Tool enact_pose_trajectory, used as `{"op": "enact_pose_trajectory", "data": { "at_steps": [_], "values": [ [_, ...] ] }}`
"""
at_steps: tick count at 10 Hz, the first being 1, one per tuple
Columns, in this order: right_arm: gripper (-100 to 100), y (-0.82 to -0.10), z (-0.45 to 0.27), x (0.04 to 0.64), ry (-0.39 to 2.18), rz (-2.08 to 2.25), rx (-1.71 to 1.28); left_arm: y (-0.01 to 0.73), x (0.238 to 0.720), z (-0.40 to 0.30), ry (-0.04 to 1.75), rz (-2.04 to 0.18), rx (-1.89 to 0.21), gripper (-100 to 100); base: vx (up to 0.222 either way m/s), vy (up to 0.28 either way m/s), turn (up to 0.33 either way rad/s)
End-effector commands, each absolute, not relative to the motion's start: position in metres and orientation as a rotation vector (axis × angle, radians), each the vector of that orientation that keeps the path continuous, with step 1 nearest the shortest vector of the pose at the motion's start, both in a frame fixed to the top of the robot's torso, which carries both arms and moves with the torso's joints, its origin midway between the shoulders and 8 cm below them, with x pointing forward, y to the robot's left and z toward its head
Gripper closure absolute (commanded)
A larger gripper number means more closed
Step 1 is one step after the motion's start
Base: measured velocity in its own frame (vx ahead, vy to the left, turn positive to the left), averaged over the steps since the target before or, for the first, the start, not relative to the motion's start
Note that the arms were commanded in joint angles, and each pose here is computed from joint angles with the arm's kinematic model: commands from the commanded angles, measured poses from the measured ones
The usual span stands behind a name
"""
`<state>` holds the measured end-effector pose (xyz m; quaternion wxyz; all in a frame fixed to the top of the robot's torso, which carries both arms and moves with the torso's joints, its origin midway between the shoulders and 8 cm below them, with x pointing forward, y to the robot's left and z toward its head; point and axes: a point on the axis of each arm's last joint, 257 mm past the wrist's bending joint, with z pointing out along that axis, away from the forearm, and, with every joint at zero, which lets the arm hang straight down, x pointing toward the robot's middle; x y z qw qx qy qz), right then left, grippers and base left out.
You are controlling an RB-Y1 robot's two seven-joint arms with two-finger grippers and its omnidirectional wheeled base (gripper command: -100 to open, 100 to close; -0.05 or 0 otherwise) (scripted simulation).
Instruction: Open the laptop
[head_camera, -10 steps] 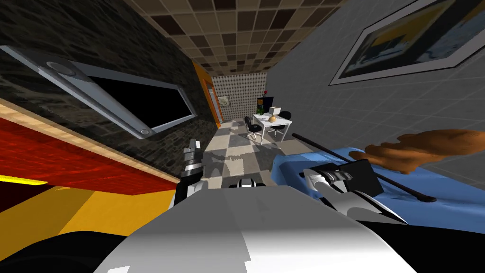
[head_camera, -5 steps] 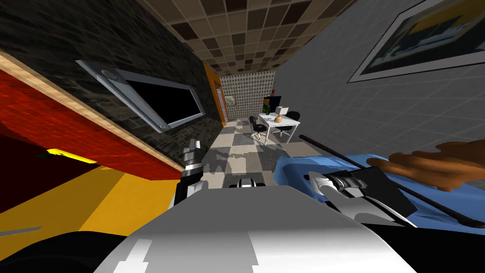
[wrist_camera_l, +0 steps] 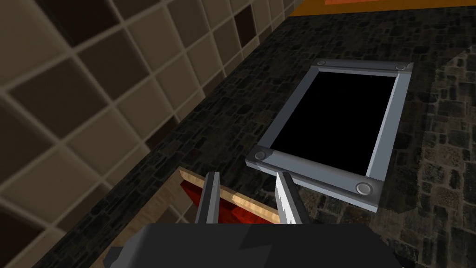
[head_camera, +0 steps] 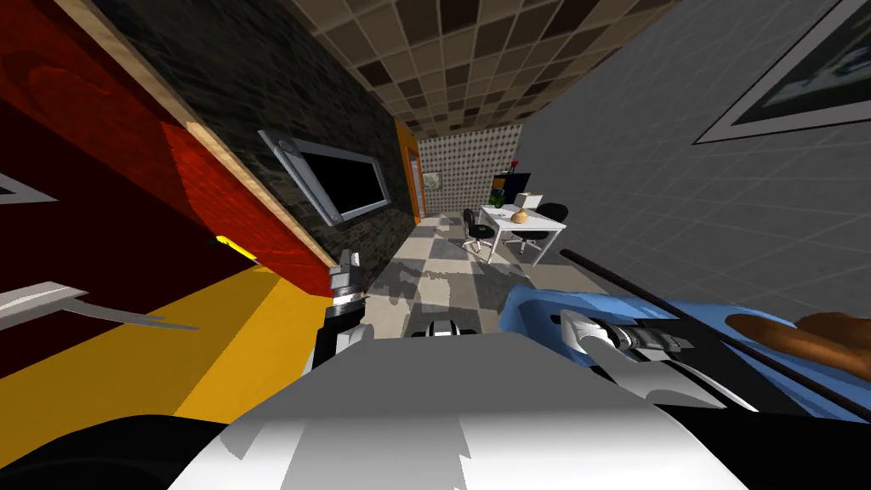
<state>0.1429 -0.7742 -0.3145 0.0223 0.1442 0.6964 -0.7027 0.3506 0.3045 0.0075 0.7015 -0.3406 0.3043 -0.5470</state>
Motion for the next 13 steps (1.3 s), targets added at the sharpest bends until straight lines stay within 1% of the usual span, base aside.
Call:
{"op": "enact_pose_trajectory", "data": {
  "at_steps": [1, 2, 3, 6, 7, 10, 11, 13],
  "values": [
    [-100, -0.76, -0.304, 0.184, 2.121, -2.163, 0.392, 0.305, 0.351, 0.007, 0.677, -1.218, -0.758, 0, 0.019, -0.052, -0.177],
    [-100, -0.751, -0.298, 0.201, 2.11, -2.16, 0.376, 0.305, 0.351, 0.007, 0.677, -1.218, -0.758, 0, 0.018, -0.045, -0.192],
    [-100, -0.751, -0.299, 0.2, 2.114, -2.172, 0.352, 0.305, 0.351, 0.007, 0.677, -1.218, -0.758, 0, 0.018, -0.033, -0.122],
    [-100, -0.748, -0.298, 0.209, 2.102, -2.147, 0.354, 0.304, 0.351, 0.008, 0.677, -1.218, -0.758, 0, 0.001, 0.0, 0.008],
    [-100, -0.737, -0.293, 0.227, 2.096, -2.149, 0.317, 0.304, 0.351, 0.007, 0.677, -1.218, -0.758, 0, 0.006, -0.023, -0.22],
    [-100, -0.723, -0.288, 0.247, 2.087, -2.138, 0.28, 0.305, 0.351, 0.007, 0.677, -1.218, -0.758, 0, 0.011, -0.038, -0.16],
    [-100, -0.72, -0.287, 0.254, 2.079, -2.116, 0.282, 0.304, 0.351, 0.007, 0.677, -1.218, -0.758, 0, 0.009, -0.014, -0.019],
    [-100, -0.702, -0.282, 0.277, 2.07, -2.089, 0.245, 0.304, 0.351, 0.007, 0.677, -1.218, -0.758, 0, 0.012, -0.025, -0.182]
  ]
}}
